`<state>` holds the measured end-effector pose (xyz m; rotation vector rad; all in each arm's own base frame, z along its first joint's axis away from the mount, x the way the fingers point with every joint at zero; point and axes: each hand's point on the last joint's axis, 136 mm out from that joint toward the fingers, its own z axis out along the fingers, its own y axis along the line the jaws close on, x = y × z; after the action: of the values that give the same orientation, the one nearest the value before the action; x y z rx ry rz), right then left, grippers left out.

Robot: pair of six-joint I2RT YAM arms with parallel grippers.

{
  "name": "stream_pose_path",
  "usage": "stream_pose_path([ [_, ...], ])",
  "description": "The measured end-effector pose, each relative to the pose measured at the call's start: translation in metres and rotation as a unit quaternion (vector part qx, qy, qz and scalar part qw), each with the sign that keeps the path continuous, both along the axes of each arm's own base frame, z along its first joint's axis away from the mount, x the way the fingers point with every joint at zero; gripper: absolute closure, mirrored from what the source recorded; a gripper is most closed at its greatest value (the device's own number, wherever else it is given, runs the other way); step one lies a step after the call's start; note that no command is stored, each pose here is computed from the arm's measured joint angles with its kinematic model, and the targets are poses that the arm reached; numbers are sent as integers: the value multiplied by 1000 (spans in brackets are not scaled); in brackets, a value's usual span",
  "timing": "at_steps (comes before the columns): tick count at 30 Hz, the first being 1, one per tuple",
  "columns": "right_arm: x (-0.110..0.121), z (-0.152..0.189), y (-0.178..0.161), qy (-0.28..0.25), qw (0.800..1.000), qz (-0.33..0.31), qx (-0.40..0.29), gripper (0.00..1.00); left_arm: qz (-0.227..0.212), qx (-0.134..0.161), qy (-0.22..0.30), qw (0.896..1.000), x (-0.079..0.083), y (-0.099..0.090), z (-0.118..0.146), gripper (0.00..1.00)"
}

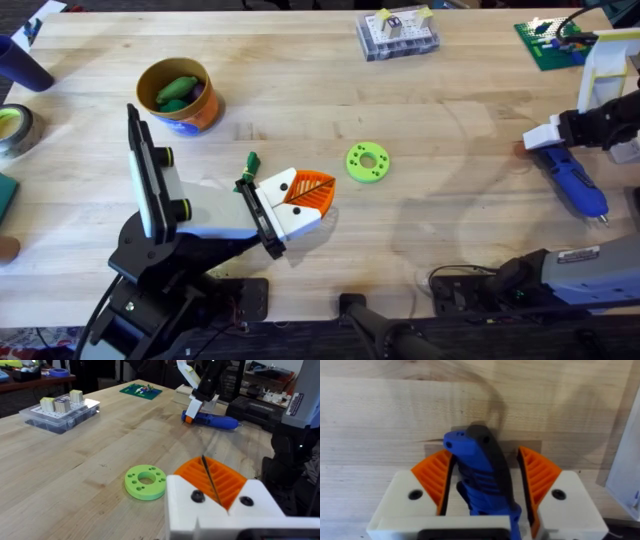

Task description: Pick up the gripper from the table and insert it into the empty holder that is missing its gripper. Then pick up a screw, insert it into the mounting hole, and use the screwdriver to tighten it. Finally, clean up the table by picking up the vegetable and placing it into the bucket.

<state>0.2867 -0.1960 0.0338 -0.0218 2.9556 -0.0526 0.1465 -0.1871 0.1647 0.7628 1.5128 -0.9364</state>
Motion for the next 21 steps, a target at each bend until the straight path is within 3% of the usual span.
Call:
stream_pose_path([
  [16,-3,-1,3,7,1000,5,5,251,1,0,0,1000,0,0,0,986],
  [21,-12,-1,9,27,998,54,9,251,1,0,0,1000,0,0,0,986],
])
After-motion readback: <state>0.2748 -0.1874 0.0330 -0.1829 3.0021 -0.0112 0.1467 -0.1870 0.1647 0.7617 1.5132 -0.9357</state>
